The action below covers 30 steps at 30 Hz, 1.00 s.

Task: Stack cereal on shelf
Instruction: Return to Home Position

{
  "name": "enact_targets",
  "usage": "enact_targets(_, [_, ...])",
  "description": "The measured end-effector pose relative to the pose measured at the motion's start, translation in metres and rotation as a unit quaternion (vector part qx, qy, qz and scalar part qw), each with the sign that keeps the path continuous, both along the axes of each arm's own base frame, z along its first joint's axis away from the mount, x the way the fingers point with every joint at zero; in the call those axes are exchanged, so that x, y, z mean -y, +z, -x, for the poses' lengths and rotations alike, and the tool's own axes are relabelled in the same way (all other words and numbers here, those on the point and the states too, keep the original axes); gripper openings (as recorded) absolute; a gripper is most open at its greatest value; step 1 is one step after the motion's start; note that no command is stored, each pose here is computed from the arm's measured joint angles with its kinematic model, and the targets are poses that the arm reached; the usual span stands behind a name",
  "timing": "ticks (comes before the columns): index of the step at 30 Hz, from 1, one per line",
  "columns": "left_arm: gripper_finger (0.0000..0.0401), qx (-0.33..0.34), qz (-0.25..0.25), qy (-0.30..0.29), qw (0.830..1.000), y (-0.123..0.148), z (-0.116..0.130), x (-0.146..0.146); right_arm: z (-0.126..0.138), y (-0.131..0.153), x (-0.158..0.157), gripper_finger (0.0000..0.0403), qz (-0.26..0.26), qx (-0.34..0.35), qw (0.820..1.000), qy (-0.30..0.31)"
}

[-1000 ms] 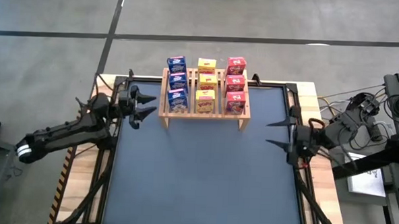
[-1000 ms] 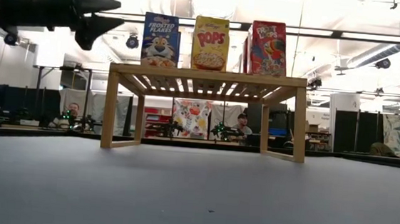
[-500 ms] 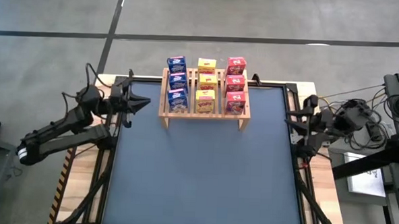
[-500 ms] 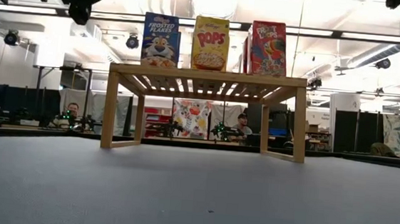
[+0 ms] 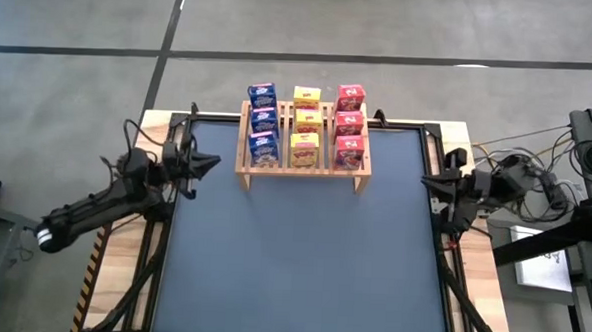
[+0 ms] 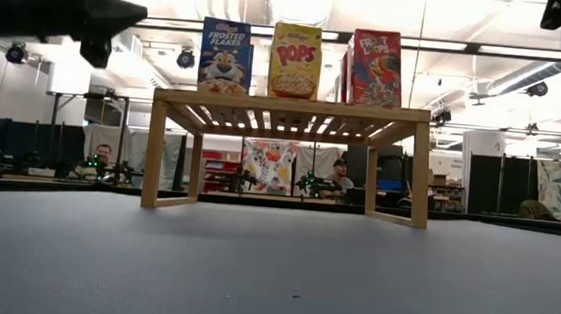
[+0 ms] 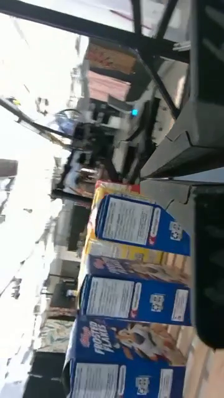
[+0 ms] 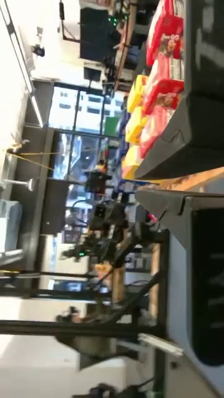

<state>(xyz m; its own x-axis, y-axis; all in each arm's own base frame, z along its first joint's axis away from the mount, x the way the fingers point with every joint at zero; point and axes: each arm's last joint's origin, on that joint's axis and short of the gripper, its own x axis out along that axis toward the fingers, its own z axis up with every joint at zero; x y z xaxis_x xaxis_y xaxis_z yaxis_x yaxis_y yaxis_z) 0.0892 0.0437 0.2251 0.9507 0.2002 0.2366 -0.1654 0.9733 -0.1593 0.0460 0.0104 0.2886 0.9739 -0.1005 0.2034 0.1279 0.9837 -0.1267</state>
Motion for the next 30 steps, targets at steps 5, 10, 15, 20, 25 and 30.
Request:
enact_targets(5, [0.0,0.036,0.007,-0.005,0.999,-0.026,0.0,0.0,-0.007,-0.011,-0.006,0.0018,0.022,-0.003,1.0,0.014])
enact_targets(10, [0.0,0.013,0.024,-0.009,1.0,-0.031,-0.002,0.0,-0.013,-0.031,-0.01,0.0018,0.02,-0.002,1.0,0.01])
enact_targets(15, [0.0,0.011,0.011,-0.025,1.0,-0.031,-0.002,0.001,-0.021,-0.051,-0.016,0.0017,0.024,-0.007,1.0,-0.007])
enact_targets(20, [0.0,0.024,-0.016,-0.045,0.999,-0.027,-0.001,0.003,-0.027,-0.066,-0.019,0.0017,0.021,-0.009,1.0,-0.013])
enact_targets(25, [0.0,0.041,-0.026,-0.043,0.998,-0.023,0.0,0.004,-0.03,-0.079,-0.022,0.0017,0.001,-0.014,1.0,-0.008])
enact_targets(30, [0.0,0.023,-0.013,-0.041,0.999,-0.028,-0.002,0.002,-0.034,-0.094,-0.025,0.0017,-0.013,-0.025,1.0,-0.004])
